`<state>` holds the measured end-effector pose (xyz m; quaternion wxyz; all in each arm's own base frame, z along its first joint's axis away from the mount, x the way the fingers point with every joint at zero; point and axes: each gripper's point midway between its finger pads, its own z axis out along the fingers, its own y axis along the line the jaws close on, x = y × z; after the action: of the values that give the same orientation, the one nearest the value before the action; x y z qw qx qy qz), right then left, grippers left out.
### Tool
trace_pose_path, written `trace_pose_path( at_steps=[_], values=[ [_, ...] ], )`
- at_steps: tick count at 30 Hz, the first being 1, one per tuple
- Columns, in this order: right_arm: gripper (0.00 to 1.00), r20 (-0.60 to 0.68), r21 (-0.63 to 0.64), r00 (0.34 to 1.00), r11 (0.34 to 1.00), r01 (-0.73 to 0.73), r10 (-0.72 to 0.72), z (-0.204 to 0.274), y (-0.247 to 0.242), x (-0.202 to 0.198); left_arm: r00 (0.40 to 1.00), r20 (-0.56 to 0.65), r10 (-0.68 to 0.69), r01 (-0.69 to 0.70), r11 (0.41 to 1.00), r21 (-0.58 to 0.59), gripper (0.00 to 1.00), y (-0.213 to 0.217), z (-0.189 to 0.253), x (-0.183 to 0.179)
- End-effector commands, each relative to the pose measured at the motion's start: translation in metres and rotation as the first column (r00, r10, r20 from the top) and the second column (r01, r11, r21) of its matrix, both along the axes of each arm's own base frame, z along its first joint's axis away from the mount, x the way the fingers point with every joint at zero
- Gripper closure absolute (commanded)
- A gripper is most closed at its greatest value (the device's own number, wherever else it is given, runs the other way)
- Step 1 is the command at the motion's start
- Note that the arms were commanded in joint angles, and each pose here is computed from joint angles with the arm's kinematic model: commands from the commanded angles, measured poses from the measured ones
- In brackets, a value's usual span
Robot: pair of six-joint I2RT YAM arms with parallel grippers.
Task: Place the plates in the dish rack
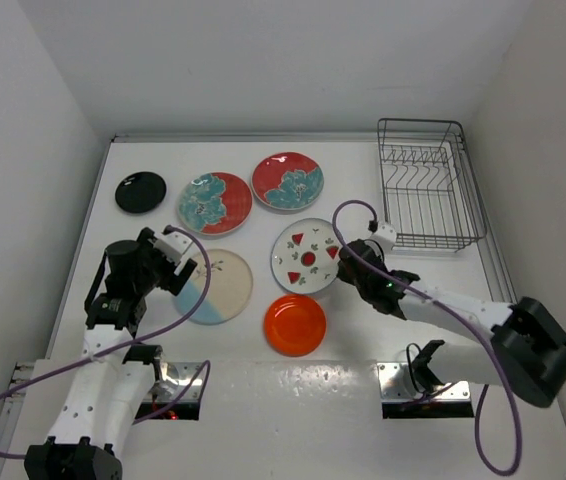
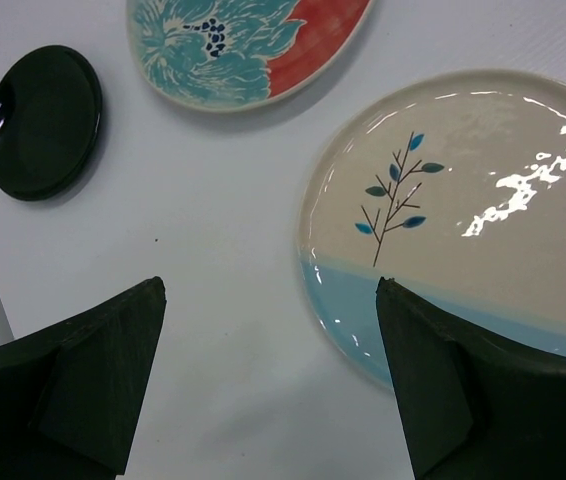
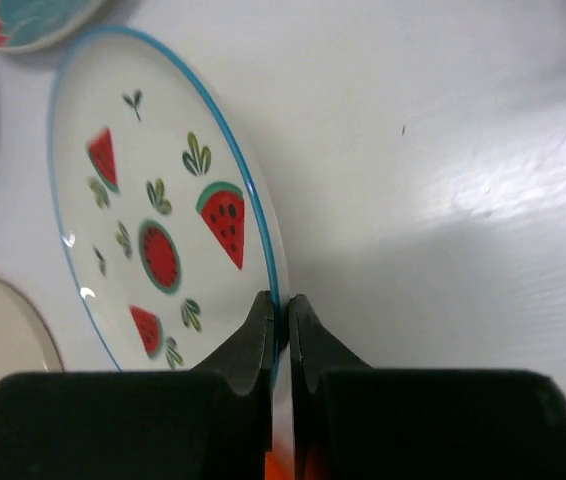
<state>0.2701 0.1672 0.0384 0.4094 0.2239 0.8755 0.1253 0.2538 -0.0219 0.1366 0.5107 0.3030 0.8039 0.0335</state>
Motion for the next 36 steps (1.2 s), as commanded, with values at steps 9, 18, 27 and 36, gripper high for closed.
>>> trace_pose_path(
  at_steps=[9,18,27,36],
  values=[
    [1.0,0.131,-0.332,0.988,0.943,-0.037,0.085,0.041,-0.054,0.013,0.956,-0.211,-0.202,0.198,0.979,-0.044,0.17,-0.037,0.035,0.032],
    [1.0,0.266,-0.4,0.947,0.915,-0.062,0.181,0.098,-0.046,0.034,0.852,-0.351,-0.388,0.355,0.922,-0.156,0.19,-0.09,0.076,0.046],
    [1.0,0.311,-0.471,0.85,0.846,-0.25,0.425,0.12,-0.019,0.034,0.781,-0.407,-0.475,0.427,0.88,-0.208,0.22,-0.133,0.057,0.079],
    [1.0,0.317,-0.549,0.726,0.742,-0.385,0.611,0.14,0.007,0.027,0.704,-0.166,-0.69,0.66,0.723,-0.204,0.08,-0.236,0.049,0.148]
  ],
)
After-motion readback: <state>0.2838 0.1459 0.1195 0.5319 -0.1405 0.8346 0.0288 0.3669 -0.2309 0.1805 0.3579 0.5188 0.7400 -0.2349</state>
